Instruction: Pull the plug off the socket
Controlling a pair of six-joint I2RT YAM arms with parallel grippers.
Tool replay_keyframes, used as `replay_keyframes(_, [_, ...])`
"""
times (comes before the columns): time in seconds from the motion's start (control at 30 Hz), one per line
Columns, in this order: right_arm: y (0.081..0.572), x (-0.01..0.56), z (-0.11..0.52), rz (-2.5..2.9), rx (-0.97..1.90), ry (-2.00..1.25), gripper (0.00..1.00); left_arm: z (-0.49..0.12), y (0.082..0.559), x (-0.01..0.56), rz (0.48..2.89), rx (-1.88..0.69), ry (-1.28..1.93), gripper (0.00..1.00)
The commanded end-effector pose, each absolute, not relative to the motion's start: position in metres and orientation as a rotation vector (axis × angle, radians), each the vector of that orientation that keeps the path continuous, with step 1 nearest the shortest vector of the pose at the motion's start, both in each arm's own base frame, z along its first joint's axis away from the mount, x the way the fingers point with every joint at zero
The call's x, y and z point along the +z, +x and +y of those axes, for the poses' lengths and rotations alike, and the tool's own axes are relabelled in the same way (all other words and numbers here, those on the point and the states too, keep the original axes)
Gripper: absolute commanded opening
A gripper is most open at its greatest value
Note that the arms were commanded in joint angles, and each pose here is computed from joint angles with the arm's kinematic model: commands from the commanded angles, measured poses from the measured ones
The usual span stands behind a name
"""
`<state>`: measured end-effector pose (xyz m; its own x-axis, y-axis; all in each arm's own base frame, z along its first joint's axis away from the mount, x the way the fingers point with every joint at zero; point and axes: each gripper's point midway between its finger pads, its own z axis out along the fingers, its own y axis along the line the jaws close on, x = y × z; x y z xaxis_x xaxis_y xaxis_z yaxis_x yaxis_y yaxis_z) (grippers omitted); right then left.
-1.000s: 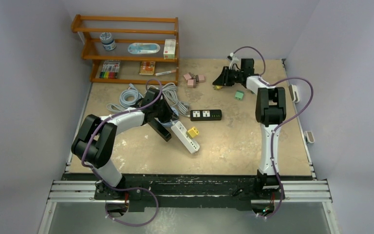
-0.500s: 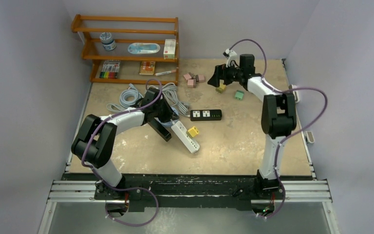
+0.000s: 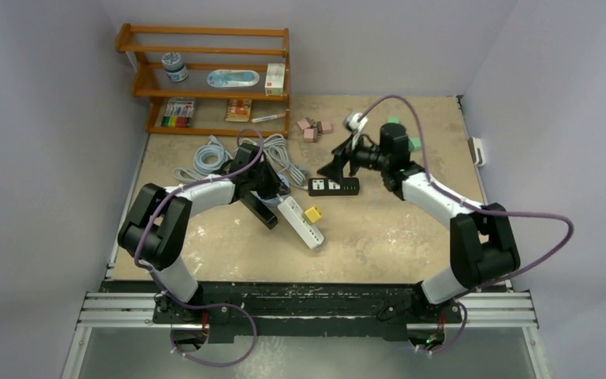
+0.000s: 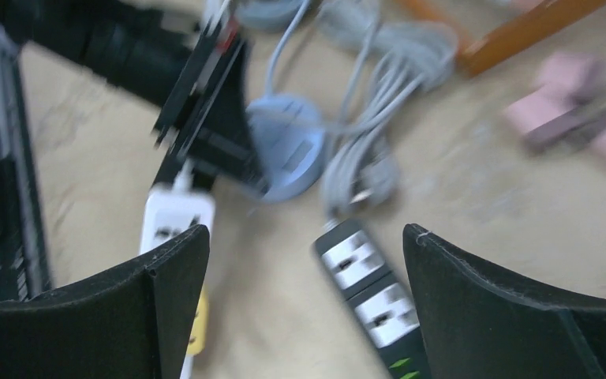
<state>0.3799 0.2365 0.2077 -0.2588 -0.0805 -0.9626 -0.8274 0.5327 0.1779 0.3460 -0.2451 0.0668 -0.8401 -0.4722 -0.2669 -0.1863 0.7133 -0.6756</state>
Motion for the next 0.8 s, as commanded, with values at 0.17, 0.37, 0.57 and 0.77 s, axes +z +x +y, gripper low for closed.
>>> replay_keyframes(0.17, [0.303, 0.134, 0.278, 1.823, 1.078, -1.085, 0.91, -0.251, 0.361, 0.075, 2.453, -0.962, -0.490, 0.00])
replay_keyframes(0.37, [0.278, 0.114, 0.289, 1.910, 1.229, -1.183, 0.88, -0.251, 0.361, 0.074, 2.454, -0.965, -0.493, 0.00])
replay_keyframes(0.57, [0.266, 0.092, 0.289, 2.019, 1.234, -1.216, 0.86, -0.249, 0.362, 0.072, 2.461, -0.957, -0.493, 0.00])
replay_keyframes(0.77, [0.261, 0.082, 0.289, 2.078, 1.236, -1.251, 0.49, -0.250, 0.362, 0.072, 2.460, -0.957, -0.494, 0.00])
